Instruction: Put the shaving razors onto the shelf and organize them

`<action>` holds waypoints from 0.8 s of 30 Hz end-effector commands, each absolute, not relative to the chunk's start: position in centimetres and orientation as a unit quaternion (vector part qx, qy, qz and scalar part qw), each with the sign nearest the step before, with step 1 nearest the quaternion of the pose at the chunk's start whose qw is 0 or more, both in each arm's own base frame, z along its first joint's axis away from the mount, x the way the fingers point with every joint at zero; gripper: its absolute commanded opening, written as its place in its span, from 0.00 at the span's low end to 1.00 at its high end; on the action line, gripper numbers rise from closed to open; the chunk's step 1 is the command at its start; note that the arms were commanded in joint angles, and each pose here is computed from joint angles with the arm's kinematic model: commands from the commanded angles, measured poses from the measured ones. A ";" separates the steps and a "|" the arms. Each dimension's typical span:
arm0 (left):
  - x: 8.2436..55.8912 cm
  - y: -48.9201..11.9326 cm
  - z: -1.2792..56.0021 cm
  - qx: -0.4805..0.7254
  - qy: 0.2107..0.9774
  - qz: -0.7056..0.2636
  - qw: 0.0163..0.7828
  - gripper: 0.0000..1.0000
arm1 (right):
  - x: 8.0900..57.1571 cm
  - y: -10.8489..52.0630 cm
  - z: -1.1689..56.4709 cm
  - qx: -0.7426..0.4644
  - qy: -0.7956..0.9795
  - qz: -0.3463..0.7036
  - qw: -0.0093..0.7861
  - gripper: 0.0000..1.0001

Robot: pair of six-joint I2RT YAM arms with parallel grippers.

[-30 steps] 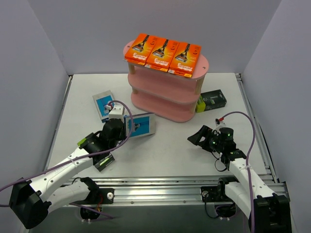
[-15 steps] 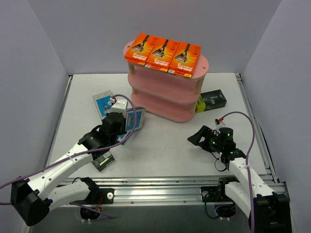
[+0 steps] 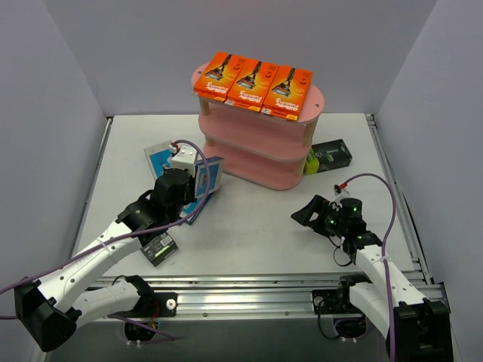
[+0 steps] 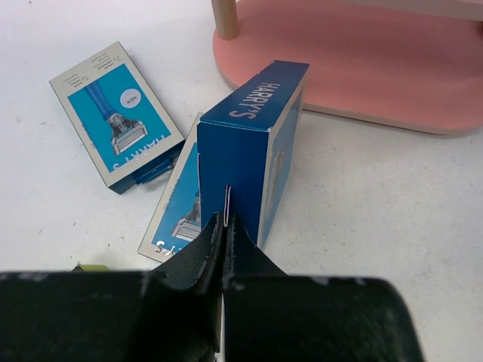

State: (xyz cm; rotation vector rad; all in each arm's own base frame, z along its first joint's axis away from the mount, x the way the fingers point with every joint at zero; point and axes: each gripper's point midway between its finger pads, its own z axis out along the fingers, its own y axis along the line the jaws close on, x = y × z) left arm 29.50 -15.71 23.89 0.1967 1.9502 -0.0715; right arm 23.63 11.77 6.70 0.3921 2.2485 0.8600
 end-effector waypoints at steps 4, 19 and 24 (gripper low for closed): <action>29.9 -16.6 30.6 0.046 0.777 -0.092 0.621 0.02 | 24.2 11.6 7.5 0.146 0.859 0.332 0.362 0.74; 30.6 -17.1 34.4 0.052 0.762 -0.094 0.639 0.02 | 24.3 11.5 7.5 0.149 0.858 0.331 0.364 0.74; 30.7 -17.9 35.5 0.038 0.752 -0.125 0.646 0.02 | 24.2 11.5 7.5 0.149 0.858 0.331 0.363 0.74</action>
